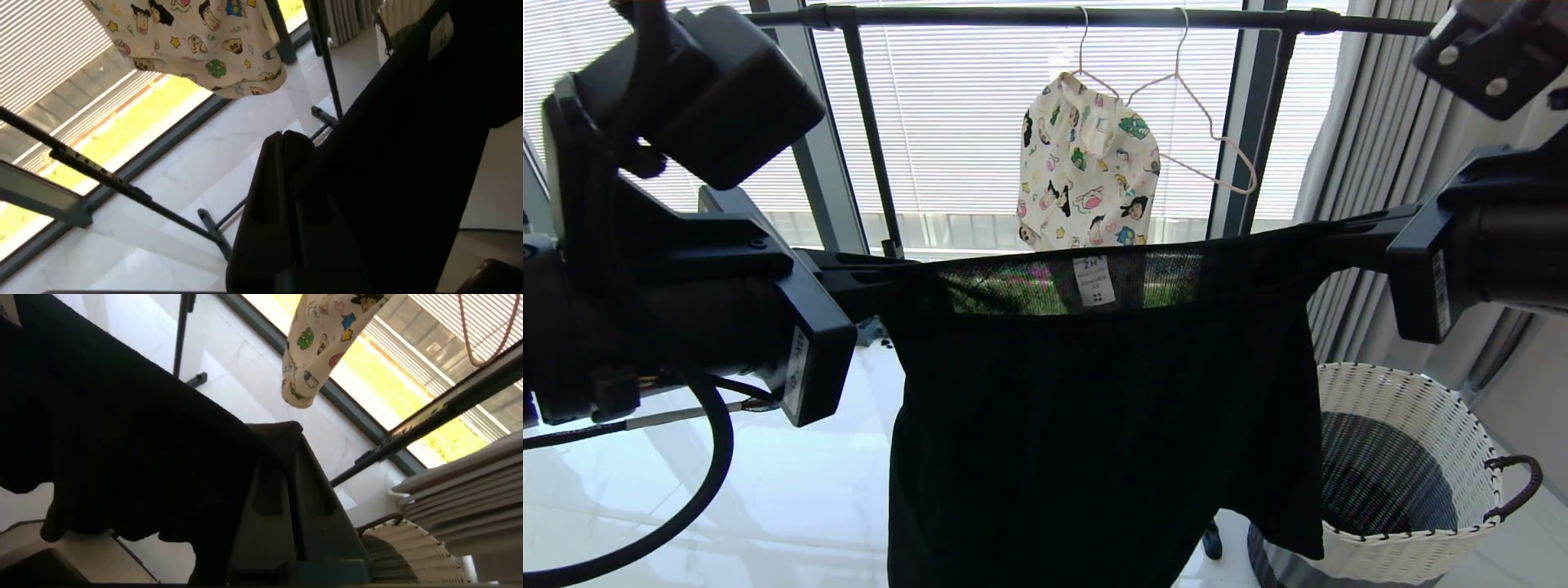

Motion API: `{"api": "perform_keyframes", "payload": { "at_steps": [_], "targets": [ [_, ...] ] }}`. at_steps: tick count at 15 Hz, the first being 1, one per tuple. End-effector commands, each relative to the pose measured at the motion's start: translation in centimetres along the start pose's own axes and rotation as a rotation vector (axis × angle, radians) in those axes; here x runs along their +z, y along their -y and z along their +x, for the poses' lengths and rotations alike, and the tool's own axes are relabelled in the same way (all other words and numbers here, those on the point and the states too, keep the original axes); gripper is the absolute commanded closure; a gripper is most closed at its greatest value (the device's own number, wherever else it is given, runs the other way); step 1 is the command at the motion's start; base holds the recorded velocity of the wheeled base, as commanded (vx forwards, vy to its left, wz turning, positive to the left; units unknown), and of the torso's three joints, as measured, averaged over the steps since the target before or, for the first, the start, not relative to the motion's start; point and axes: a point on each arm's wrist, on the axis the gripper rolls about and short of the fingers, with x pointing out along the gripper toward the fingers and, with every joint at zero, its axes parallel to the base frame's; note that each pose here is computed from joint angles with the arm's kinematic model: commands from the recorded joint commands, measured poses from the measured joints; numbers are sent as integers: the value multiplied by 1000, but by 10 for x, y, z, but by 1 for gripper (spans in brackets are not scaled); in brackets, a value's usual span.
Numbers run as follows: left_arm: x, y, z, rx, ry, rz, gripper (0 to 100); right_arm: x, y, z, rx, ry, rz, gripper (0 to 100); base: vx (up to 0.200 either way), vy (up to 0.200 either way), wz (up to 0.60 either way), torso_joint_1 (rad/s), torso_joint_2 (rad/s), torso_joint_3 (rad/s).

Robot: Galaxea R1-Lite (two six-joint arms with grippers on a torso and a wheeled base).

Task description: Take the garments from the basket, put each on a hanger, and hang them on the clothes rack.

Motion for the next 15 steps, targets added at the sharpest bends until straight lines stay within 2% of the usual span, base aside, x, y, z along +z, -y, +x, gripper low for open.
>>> {"api": "perform_keyframes", "payload": {
  "at_steps": [1,4,6,8,9,12,15],
  "targets": [
    [2,0,-1,-6,10,3,100,7,5,-9,-15,34,9,100,0,0,0,0,0,0],
    [3,4,-2,-24,19,9,100,2,6,-15,-10,4,-4,100,0,0,0,0,0,0],
    [4,3,-1,-26,20,21,100,-7,8,-29,-7,-34,-13,100,0,0,0,0,0,0],
    [3,4,1,-27,17,79,100,-18,9,-39,-12,-48,-12,100,0,0,0,0,0,0],
    [4,4,7,-44,19,93,100,-30,9,-51,-7,-60,-16,100,0,0,0,0,0,0],
    [14,4,21,-113,52,95,100,-52,4,-82,55,-83,-46,100,0,0,0,0,0,0],
    [23,4,44,-120,42,94,100,-55,-3,-90,123,-81,-75,100,0,0,0,0,0,0]
  ]
}}
